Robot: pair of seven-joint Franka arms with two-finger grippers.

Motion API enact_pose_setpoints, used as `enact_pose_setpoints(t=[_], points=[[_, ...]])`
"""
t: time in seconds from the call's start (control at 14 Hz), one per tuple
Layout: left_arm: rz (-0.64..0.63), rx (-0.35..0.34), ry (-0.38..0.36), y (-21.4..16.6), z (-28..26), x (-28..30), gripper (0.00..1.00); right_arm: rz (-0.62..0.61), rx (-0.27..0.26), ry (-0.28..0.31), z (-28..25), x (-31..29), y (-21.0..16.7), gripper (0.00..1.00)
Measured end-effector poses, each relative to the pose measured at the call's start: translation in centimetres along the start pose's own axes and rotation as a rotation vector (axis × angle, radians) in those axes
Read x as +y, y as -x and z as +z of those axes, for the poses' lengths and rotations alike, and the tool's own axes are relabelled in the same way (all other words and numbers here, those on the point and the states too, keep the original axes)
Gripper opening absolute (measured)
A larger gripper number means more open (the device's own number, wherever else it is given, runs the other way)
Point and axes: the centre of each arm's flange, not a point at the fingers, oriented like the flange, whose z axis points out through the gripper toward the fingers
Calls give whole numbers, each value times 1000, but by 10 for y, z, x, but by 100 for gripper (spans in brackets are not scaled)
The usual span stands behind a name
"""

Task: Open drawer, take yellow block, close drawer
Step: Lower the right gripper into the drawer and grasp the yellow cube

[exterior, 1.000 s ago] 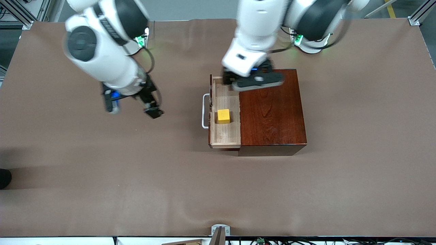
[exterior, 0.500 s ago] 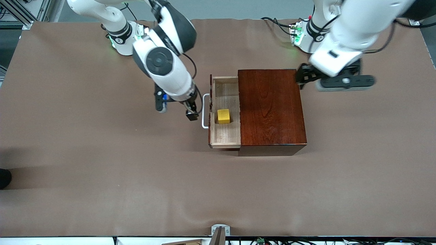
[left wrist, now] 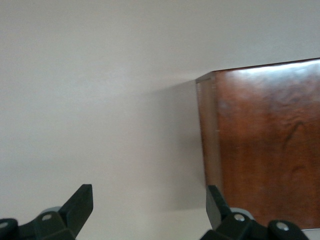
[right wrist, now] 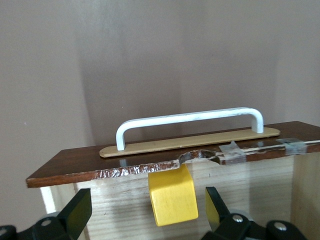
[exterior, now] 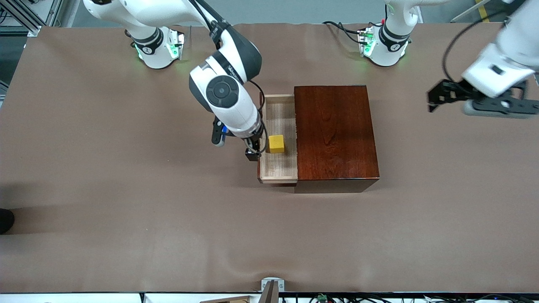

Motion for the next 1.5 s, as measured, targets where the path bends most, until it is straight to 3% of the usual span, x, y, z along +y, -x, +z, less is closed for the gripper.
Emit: enact_pose_setpoints(t=[0.14, 0.43, 0.79, 1.43, 1.5], points=[[-2, 5, 6, 0, 0, -18, 100, -93, 14, 1, 10, 7, 11, 100], [12, 26, 4, -1, -7, -6, 100, -151, 31, 13, 27, 28, 31, 100], [9, 28, 6, -5, -4, -7, 100, -143, 4, -24, 40, 23, 36, 100], [15, 29, 7, -6, -4, -4, 100, -150, 9, -21, 86, 24, 42, 100], [17, 29, 7, -6, -4, -3, 100, -151, 10, -24, 90, 23, 41, 91]])
